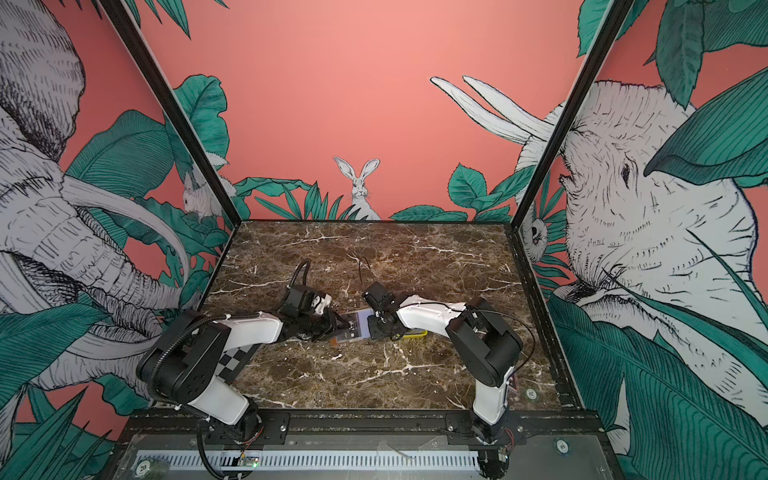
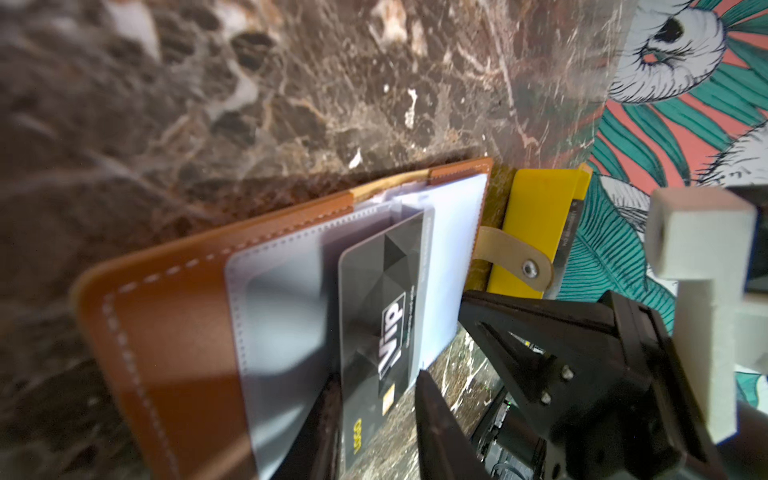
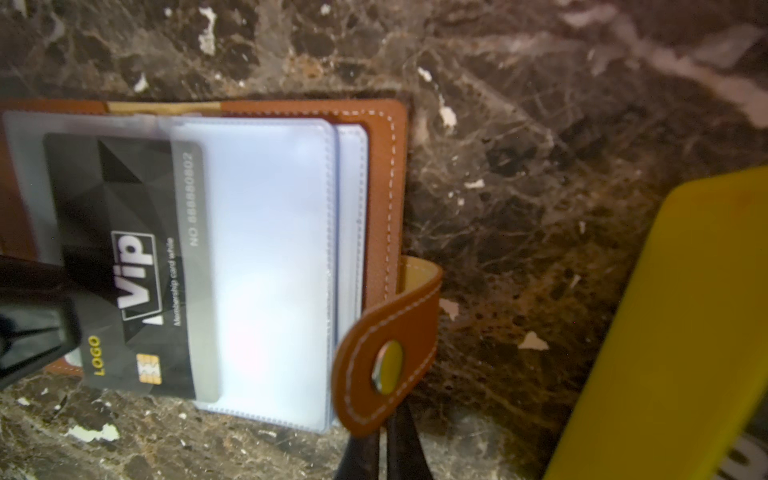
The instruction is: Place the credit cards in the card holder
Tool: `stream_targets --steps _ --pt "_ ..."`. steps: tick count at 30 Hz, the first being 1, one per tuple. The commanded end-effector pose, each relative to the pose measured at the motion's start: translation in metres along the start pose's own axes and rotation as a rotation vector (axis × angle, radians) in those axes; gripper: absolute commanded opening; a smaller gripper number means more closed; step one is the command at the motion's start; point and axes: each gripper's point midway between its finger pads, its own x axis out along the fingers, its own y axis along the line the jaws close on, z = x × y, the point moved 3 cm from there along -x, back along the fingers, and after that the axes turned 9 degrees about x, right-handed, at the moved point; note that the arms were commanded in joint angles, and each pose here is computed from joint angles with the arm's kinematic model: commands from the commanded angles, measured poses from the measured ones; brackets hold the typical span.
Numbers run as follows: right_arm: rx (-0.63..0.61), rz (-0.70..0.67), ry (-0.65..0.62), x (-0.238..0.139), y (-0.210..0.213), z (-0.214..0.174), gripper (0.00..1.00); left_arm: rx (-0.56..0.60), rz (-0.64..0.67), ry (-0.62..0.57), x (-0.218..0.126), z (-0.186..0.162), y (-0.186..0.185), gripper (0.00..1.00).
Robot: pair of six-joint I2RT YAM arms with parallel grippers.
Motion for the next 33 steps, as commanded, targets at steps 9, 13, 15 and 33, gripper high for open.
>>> stream_targets --steps 9,13,15,33 --pt "-0.004 -0.083 0.081 0.018 -0.017 -0.021 0.07 -0.013 0.159 0.069 -0.006 -0.015 0.022 0.24" --pt "-0.003 -0.081 0.080 0.018 -0.016 -0.021 0.07 -0.001 0.147 0.070 -0.003 -0.013 0.018 0.20" --pt "-0.004 -0.081 0.080 0.018 -0.016 -0.021 0.06 0.004 0.138 0.067 -0.002 -0.011 0.015 0.18" --pt "-0.007 -0.080 0.083 0.020 -0.016 -0.021 0.05 0.052 0.102 0.064 0.011 0.002 -0.006 0.13"
